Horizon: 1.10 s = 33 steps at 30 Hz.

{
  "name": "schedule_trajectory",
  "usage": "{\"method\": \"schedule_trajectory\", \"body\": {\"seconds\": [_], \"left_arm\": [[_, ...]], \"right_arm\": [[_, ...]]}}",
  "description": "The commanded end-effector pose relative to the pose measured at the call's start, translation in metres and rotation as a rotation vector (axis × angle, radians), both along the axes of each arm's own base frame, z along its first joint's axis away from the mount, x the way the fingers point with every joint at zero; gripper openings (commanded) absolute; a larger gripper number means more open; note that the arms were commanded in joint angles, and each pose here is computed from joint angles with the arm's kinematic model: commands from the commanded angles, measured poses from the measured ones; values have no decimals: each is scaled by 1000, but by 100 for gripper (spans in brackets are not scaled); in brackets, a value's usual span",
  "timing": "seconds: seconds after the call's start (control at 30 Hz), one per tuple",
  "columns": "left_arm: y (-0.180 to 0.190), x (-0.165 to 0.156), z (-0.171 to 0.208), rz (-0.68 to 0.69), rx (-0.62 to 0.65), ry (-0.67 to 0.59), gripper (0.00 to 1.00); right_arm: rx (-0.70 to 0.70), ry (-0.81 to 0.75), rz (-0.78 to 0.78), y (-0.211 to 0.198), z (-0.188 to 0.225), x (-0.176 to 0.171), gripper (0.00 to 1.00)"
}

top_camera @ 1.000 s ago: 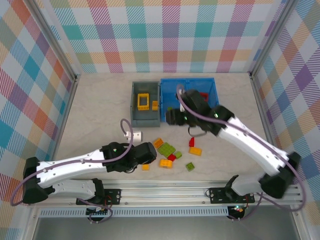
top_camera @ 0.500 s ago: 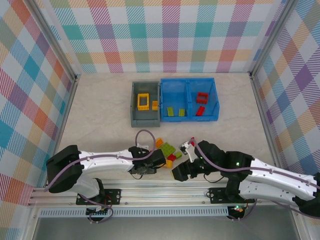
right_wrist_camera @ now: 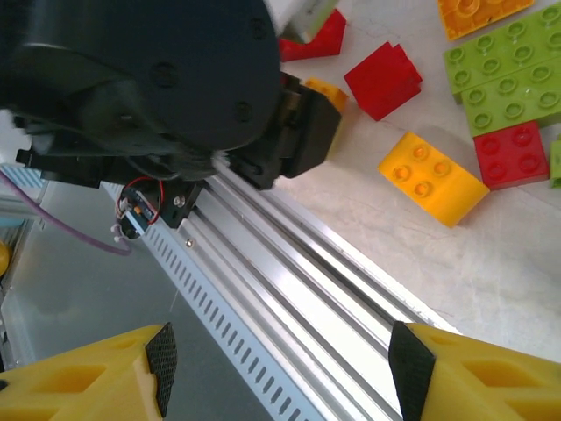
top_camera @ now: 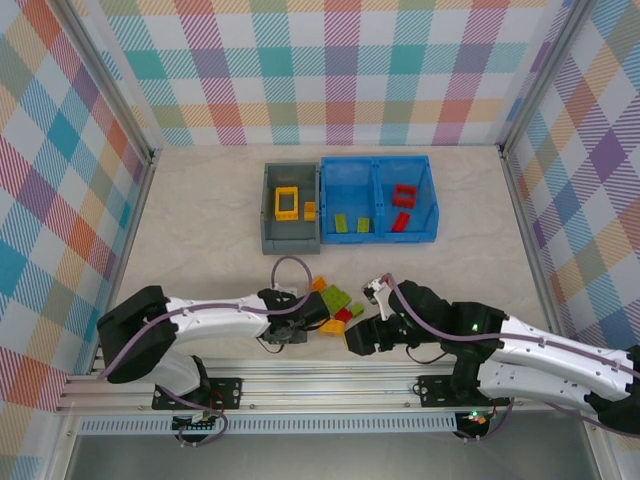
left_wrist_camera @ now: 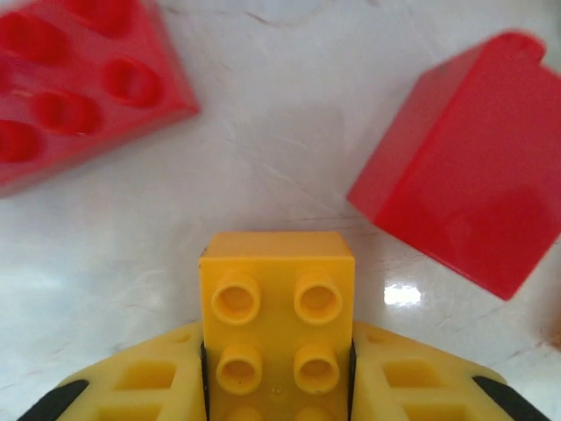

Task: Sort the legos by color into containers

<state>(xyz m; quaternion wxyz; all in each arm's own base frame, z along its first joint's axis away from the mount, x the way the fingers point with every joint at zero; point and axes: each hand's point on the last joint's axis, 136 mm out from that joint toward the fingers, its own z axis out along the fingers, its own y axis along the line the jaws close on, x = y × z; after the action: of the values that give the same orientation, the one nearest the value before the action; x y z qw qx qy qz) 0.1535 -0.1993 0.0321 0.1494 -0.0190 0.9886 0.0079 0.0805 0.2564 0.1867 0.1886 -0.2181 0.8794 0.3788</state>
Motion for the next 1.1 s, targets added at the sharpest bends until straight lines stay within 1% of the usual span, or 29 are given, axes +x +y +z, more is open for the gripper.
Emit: {"method": "schedule_trajectory", "body": {"seconds": [0.0,0.1,0.2,0.33,0.4,0.47,0.53,0.63,0.8,0.93,1.07], "left_arm": [[15,19,59,8,-6,-112,29],[17,36,98,4,-61,-127,29],[13,67,126,1,-119,-140,29],[4,125,150,19,-192,-182,29],[0,158,153,31,-242,-197,30],[-4,193,149,39,-286,-189,30],[-8,219,140,35,-311,-178,30],[-9,245,122,44,-322,-141,29],[0,266,94,78,-260,-98,29],[7,274,74,122,-187,-62,30],[14,273,52,161,-134,-12,37]], "right_arm": [[72,-102,-61,7,42,19,66],[96,-212,-113,15,71,39,65],[91,-320,-165,25,94,62,66],[78,-428,-234,38,118,87,67],[67,-462,-255,44,123,96,67],[46,-476,-286,49,123,107,67],[34,-485,-310,53,121,114,67],[29,-482,-317,60,117,121,67],[26,-459,-324,62,110,122,67],[22,-436,-324,60,105,119,67],[9,-413,-334,55,98,117,67]]}}
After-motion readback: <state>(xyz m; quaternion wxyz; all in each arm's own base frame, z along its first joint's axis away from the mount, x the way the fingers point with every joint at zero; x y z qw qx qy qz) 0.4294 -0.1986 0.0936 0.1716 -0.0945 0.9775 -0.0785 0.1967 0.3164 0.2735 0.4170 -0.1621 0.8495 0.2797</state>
